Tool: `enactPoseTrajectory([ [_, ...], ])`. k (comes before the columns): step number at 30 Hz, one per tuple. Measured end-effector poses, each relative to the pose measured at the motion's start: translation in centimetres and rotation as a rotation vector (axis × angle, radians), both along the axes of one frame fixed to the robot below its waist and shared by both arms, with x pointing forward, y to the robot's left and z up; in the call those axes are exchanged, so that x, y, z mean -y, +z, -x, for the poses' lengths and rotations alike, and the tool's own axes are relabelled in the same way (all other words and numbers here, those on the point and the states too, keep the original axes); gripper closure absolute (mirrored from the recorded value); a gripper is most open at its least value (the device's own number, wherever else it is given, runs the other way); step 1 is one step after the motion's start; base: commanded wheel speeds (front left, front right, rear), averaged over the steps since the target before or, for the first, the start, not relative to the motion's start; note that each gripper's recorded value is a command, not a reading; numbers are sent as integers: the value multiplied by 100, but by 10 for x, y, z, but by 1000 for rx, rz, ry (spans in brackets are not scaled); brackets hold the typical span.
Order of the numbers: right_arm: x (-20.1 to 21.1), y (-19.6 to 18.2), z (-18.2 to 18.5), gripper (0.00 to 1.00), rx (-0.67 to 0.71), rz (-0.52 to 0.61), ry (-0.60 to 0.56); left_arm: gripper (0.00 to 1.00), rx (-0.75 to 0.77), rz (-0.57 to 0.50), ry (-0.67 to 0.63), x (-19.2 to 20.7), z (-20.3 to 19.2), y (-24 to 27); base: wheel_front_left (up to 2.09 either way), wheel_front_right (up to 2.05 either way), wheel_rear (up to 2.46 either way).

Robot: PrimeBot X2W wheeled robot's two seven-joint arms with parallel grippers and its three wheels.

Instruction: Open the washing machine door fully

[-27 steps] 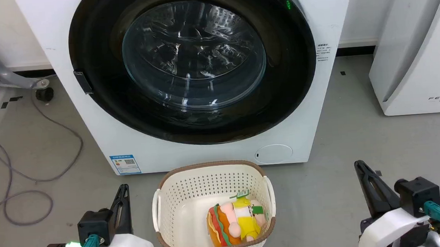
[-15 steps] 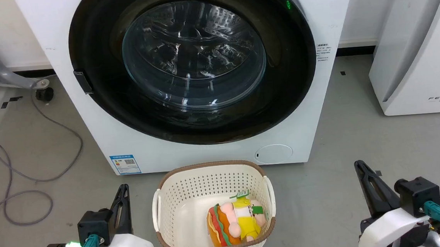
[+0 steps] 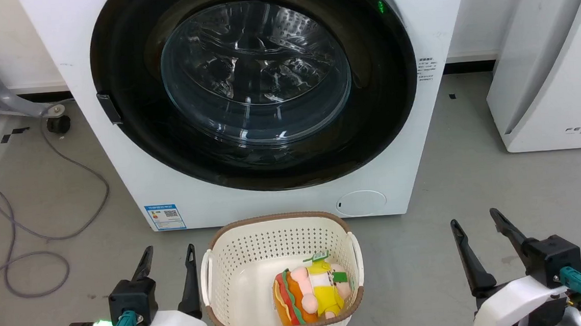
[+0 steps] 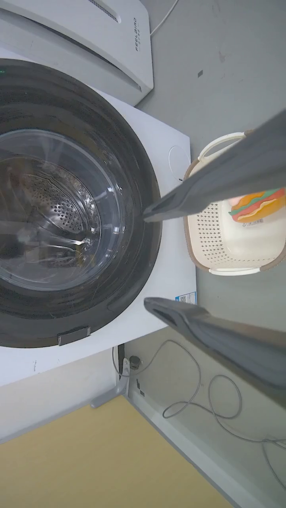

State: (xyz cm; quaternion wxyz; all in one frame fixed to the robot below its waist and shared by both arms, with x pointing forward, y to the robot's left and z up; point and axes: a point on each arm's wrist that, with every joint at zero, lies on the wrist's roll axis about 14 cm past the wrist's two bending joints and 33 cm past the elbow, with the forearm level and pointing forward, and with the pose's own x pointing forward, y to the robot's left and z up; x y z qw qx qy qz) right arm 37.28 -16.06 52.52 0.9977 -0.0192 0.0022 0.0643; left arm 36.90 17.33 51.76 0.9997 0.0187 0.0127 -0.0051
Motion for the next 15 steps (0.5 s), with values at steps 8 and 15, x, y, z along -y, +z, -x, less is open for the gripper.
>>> enactPoseTrajectory([
  [8,4,0,1,100,5,-23,-13,0,-1,16,-15,5,0,-3,0,0,0],
  [15,11,-1,1,100,9,-125,-35,0,5,27,-33,12,-1,-4,0,0,0],
])
